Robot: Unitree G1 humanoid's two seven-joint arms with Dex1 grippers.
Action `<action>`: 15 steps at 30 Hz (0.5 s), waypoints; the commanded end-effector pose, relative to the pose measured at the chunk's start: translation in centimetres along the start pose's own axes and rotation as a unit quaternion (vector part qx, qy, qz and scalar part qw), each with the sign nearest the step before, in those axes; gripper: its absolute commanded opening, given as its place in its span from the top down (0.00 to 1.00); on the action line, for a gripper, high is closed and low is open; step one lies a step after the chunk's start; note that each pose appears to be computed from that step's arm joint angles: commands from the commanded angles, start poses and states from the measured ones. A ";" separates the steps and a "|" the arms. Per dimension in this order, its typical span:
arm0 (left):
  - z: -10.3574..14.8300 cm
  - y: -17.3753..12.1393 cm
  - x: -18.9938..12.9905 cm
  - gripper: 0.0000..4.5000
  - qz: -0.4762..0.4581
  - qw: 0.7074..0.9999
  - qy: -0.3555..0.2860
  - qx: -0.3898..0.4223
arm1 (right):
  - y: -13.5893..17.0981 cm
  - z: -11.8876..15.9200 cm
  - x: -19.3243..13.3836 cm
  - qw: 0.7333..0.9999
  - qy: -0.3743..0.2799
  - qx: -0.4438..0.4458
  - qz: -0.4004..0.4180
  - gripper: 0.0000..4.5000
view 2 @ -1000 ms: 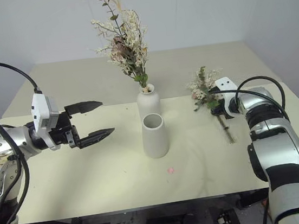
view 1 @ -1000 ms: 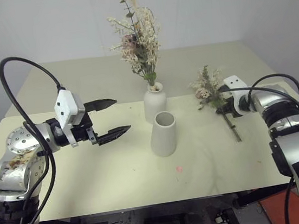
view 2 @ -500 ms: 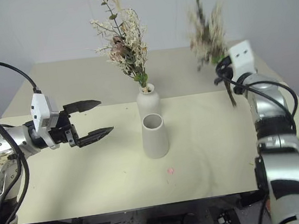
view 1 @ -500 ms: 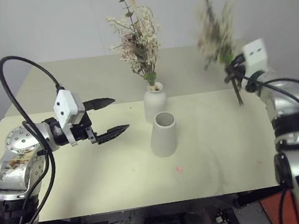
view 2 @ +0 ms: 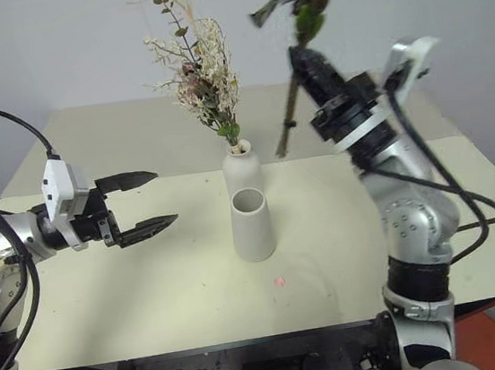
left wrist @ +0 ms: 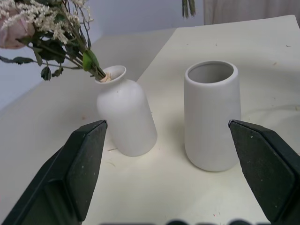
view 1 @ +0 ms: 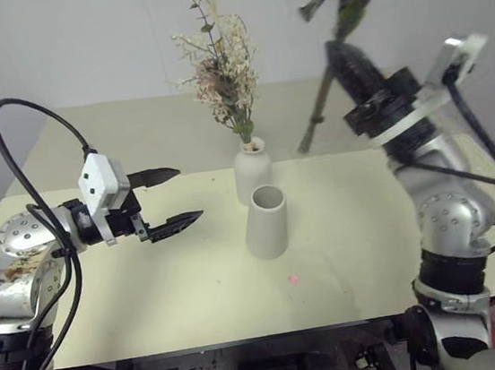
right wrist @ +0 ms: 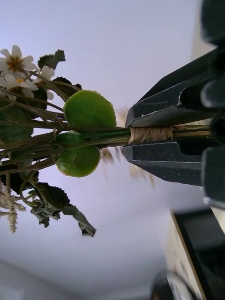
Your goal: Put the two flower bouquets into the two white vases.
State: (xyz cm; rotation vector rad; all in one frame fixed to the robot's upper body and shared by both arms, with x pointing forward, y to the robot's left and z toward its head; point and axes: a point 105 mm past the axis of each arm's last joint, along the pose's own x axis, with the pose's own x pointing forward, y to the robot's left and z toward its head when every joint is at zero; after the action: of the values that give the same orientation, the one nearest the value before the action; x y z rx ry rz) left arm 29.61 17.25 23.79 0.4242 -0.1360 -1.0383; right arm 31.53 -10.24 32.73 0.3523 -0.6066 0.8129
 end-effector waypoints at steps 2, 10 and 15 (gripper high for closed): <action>1.4 -0.1 -0.9 0.00 0.016 0.999 -0.007 0.034 | 1.7 0.0 0.2 1.000 -0.008 0.013 0.021 0.95; 1.3 -0.4 -1.3 0.00 0.026 0.999 -0.001 0.033 | 2.0 -1.6 -0.1 0.999 0.020 0.017 0.022 0.95; 1.2 -0.3 -1.1 0.00 0.028 0.999 -0.001 0.033 | 2.5 -2.4 -0.3 0.999 0.028 0.021 0.020 0.95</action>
State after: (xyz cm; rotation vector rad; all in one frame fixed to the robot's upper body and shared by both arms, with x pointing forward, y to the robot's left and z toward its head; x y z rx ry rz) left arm 28.85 17.76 23.70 0.4418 -0.1371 -0.9911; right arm 31.37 -7.81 29.91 0.3716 -0.4968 0.8575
